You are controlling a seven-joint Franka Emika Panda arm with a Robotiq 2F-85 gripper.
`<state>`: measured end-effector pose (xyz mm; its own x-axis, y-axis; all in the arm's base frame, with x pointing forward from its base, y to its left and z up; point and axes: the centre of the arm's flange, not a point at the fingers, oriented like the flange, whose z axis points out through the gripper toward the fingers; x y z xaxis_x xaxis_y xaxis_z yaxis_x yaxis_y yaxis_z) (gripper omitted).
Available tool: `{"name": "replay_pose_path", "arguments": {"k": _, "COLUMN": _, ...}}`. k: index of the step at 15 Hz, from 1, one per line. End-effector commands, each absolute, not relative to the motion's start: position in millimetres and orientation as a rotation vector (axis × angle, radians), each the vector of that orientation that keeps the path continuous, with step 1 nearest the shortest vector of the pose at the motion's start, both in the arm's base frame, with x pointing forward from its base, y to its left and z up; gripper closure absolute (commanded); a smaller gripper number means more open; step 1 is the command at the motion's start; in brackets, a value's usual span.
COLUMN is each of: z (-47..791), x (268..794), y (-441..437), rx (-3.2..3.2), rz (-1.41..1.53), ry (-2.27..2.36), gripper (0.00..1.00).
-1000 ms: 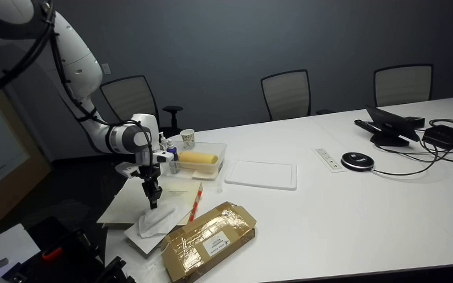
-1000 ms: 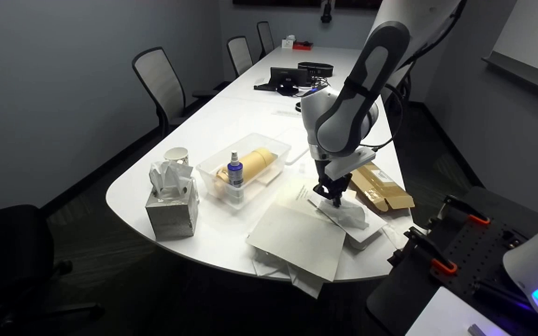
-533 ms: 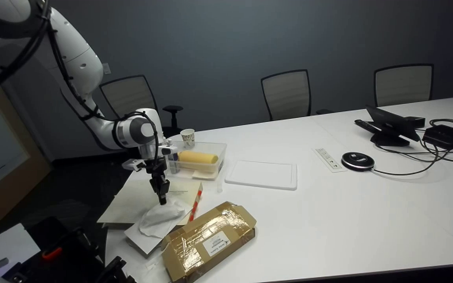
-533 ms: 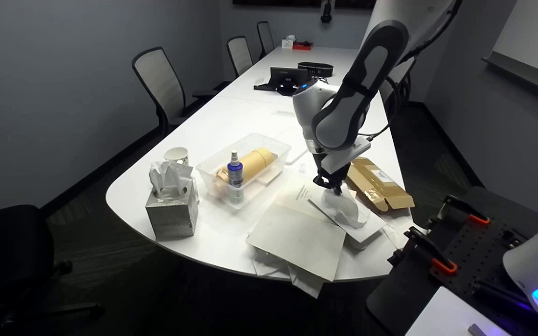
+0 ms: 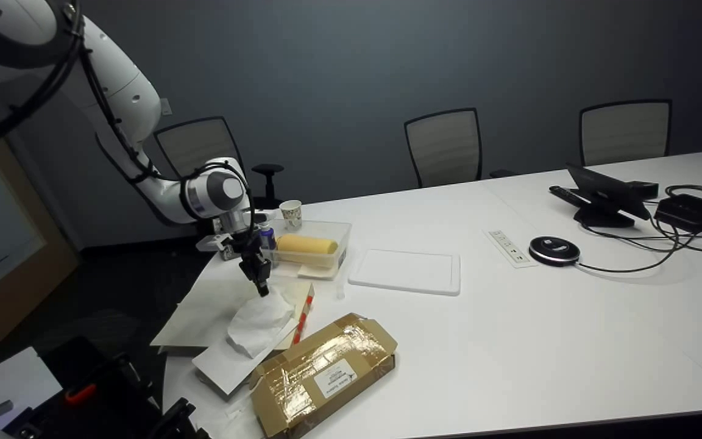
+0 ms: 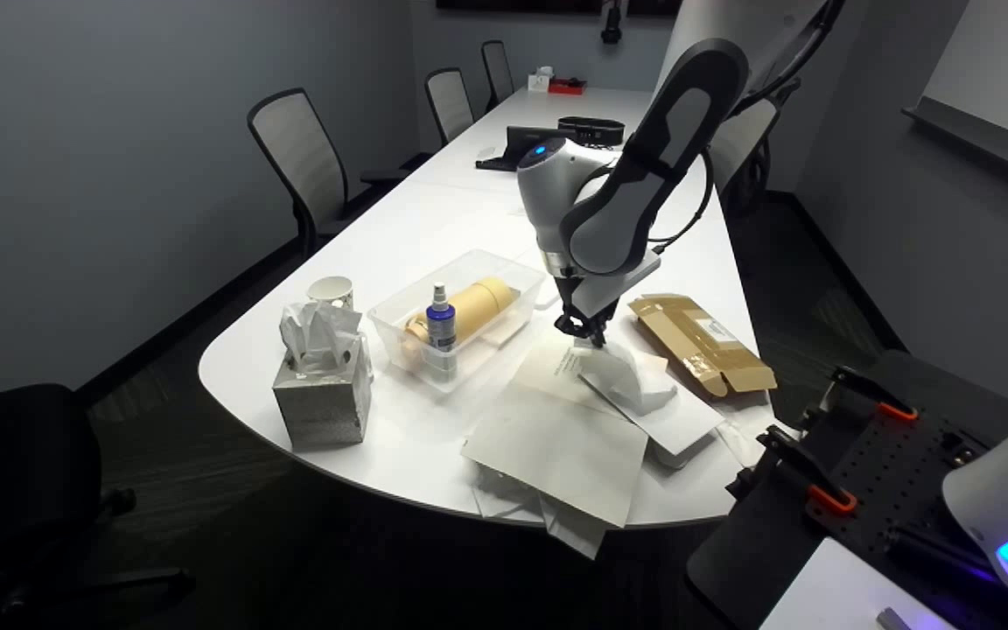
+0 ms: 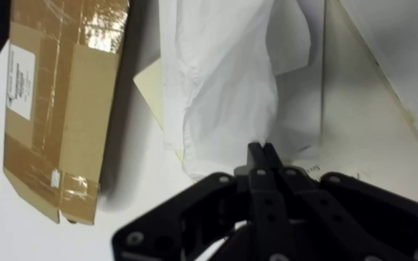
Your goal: Use a tissue to wipe the front page of the book
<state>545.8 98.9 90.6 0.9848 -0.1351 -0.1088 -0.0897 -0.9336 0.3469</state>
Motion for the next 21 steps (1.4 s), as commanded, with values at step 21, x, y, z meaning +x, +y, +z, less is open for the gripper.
{"name": "replay_pose_path", "arguments": {"k": 21, "z": 203.0, "x": 620.2, "y": 370.1, "rx": 2.862, "rz": 0.18, "ry": 1.311, "gripper": 1.0}}
